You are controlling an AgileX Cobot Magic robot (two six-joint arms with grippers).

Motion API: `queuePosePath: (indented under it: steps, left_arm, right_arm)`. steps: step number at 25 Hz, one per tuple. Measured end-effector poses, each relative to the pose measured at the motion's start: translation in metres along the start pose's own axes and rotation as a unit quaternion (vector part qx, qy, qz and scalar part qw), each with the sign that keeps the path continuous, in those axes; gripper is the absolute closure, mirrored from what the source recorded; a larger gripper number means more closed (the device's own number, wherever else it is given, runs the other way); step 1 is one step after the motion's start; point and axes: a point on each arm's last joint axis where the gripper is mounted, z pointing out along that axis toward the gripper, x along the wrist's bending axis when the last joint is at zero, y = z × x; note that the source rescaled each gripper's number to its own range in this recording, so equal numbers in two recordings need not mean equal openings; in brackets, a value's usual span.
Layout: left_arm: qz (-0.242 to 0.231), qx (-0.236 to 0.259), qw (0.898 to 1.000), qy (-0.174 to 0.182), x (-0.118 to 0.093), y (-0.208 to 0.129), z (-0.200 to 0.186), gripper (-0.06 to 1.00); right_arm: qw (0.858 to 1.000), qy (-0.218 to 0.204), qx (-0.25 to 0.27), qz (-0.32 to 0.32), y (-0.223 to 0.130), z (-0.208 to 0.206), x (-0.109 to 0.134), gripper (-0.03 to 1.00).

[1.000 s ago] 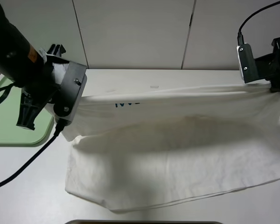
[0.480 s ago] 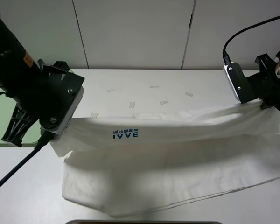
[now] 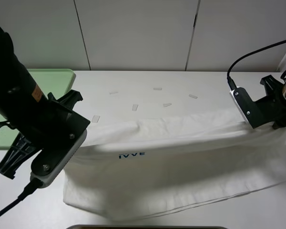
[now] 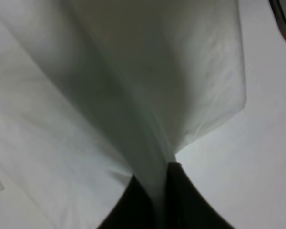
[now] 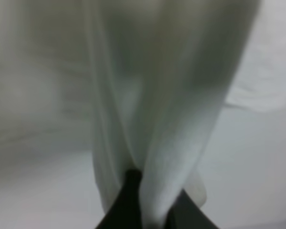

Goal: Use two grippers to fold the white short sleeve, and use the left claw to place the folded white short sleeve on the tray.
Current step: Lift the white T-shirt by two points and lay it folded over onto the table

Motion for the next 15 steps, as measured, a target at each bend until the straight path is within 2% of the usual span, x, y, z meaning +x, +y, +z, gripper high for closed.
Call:
queuePosePath:
  steps: [7, 15]
  left_arm:
    - [0.007, -0.010, 1.000, -0.017, -0.012, 0.000, 0.010, 0.94]
    - [-0.004, -0.056, 0.998, -0.035, -0.018, 0.008, 0.012, 0.94]
  right_arm:
    - [0.999, 0.031, -0.002, -0.035, 0.005, 0.010, 0.020, 0.97]
    - [0.997, 0.050, -0.014, -0.058, 0.013, 0.023, 0.044, 0.97]
